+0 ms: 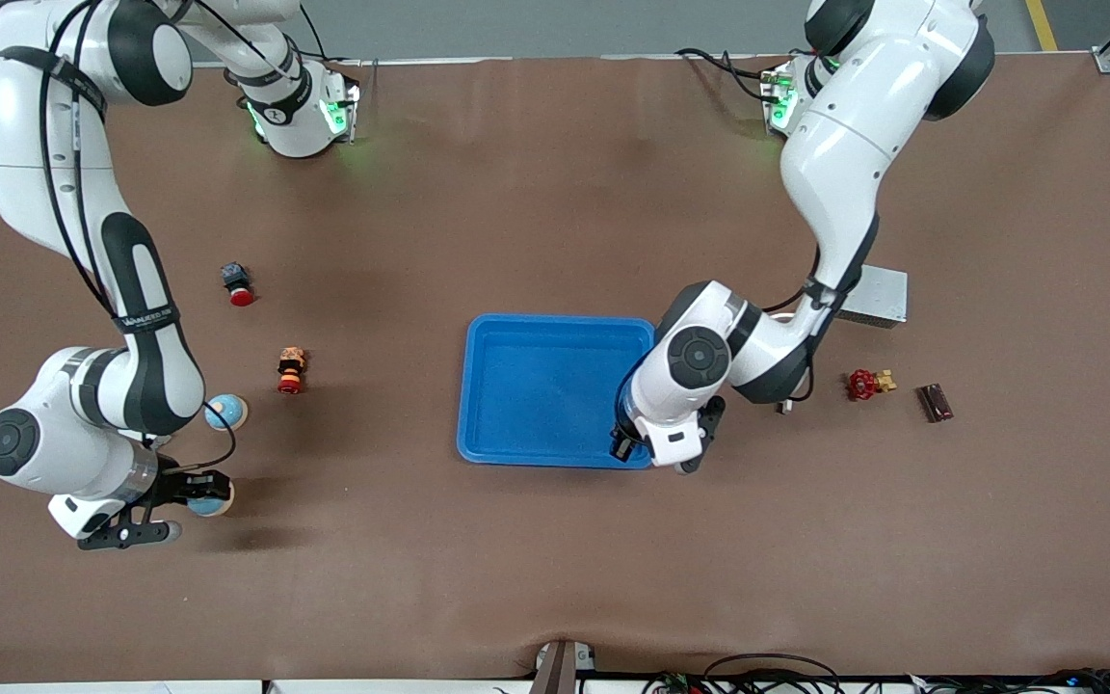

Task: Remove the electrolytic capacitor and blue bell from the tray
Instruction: 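Carry the bell with the right gripper while the left gripper carries the capacitor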

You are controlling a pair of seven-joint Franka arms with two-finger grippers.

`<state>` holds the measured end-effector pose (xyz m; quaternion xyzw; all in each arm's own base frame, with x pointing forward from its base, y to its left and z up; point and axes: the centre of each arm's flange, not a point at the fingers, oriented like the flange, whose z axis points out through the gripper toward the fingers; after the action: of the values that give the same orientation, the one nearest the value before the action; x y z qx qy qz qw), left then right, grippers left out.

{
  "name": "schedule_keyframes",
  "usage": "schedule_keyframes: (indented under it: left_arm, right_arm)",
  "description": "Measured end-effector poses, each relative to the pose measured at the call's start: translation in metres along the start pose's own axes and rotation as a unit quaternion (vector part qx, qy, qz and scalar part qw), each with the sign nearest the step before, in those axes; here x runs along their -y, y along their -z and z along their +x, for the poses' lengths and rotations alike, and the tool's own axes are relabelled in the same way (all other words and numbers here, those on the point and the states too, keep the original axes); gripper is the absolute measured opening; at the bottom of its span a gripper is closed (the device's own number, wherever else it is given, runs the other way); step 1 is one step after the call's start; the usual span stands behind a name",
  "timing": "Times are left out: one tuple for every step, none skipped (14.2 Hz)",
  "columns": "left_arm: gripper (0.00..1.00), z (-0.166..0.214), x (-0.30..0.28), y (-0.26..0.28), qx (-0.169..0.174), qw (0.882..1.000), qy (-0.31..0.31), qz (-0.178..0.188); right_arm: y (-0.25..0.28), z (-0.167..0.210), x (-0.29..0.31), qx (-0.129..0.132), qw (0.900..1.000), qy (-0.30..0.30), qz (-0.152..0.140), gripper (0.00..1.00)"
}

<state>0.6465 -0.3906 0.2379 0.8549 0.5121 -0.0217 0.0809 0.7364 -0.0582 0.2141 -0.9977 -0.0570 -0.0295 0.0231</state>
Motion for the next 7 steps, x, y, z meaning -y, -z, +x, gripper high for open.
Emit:
schedule_keyframes:
  left_arm:
    - [0.33, 0.012, -0.001, 0.013, -0.004, 1.000, 0.007, 0.005]
    - [0.33, 0.024, 0.000, 0.025, -0.009, 1.000, 0.010, 0.017]
    - [0.33, 0.036, 0.003, 0.036, -0.013, 0.999, 0.004, 0.030]
    - [0.33, 0.047, 0.006, 0.046, -0.015, 0.999, -0.012, 0.046]
    - [0.33, 0.057, 0.010, 0.055, -0.014, 0.997, -0.034, 0.063]
    - [0.33, 0.068, 0.014, 0.067, -0.008, 0.995, -0.055, 0.080]
    - [0.33, 0.079, 0.019, 0.080, 0.000, 0.993, -0.074, 0.095]
  right_arm:
    - [-0.005, -0.003, -0.006, 0.003, 1.000, 0.001, 0.000, 0.64]
    - [-0.010, -0.007, -0.011, 0.006, 1.000, 0.002, 0.001, 0.64]
    - [-0.013, -0.010, -0.015, 0.009, 1.000, 0.002, 0.002, 0.64]
    - [-0.015, -0.012, -0.018, 0.011, 1.000, 0.001, 0.005, 0.64]
    - [-0.016, -0.014, -0.020, 0.010, 1.000, 0.000, 0.011, 0.64]
    - [-0.018, -0.015, -0.021, 0.010, 1.000, 0.000, 0.018, 0.64]
    - [-0.020, -0.016, -0.022, 0.009, 1.000, 0.002, 0.021, 0.64]
